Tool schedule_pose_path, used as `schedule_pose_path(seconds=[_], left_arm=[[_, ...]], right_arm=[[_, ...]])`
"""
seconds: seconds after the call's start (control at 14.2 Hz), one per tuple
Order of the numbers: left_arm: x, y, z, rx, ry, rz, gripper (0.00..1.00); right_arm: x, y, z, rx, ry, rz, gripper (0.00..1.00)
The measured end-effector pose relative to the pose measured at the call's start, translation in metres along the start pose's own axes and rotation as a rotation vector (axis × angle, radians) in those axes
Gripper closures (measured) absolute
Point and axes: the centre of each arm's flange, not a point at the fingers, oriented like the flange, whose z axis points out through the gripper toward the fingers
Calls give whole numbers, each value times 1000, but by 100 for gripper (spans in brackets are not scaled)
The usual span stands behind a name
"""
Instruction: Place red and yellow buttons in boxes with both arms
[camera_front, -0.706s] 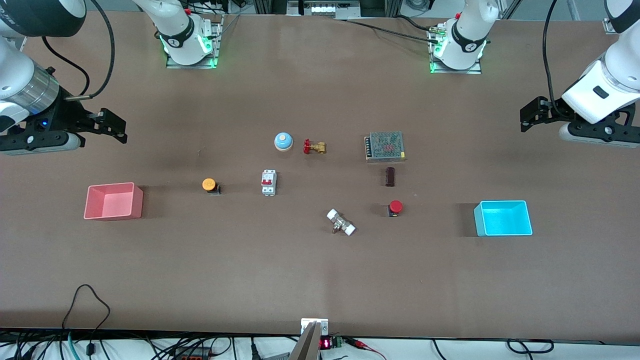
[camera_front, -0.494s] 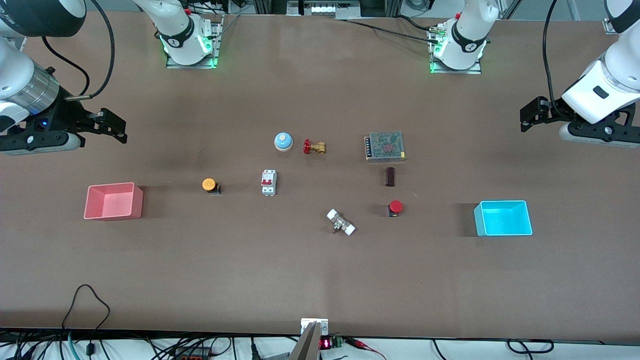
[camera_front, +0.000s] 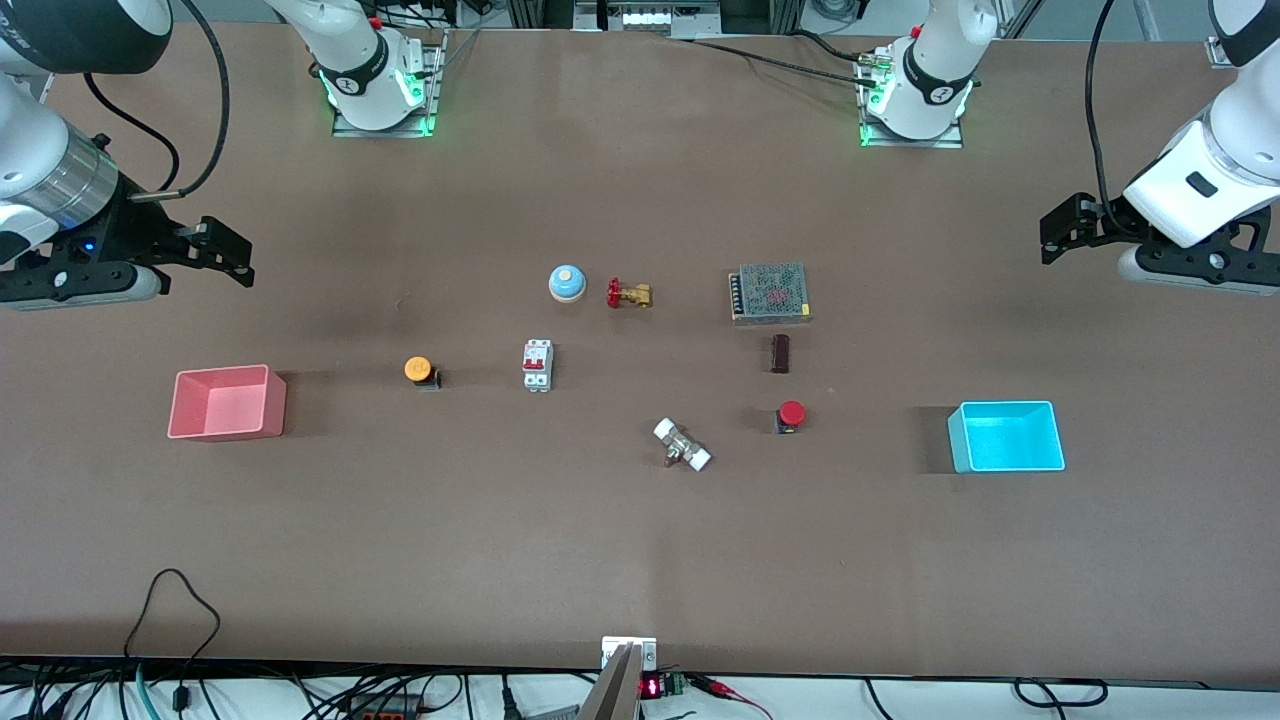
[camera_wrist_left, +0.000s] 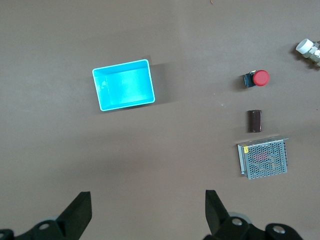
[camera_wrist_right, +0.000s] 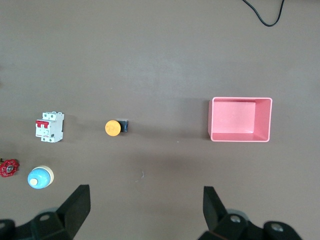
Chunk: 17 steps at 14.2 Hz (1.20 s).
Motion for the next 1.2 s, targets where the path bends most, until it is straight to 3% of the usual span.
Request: schedule_pose_path(seconds=[0.14,0.49,0.64,0.99,1.2], left_arm=[[0,0,0,0,0,0,0],[4,1,9,-1,-18,3,0],[10,4,21,-2,-42,8,0],[32,13,79,-8,-146,26,0],[48,38,126,-13,-213,-2,0]], right_arm=[[3,-1,10,2,-20,-3,0],[25,-2,91,21,-155,-11,0],[33,-6,117,27,-179,-19,0],[47,-39,166,34,-95,-20,0],[47,-79,200,26,-70,-4,0]])
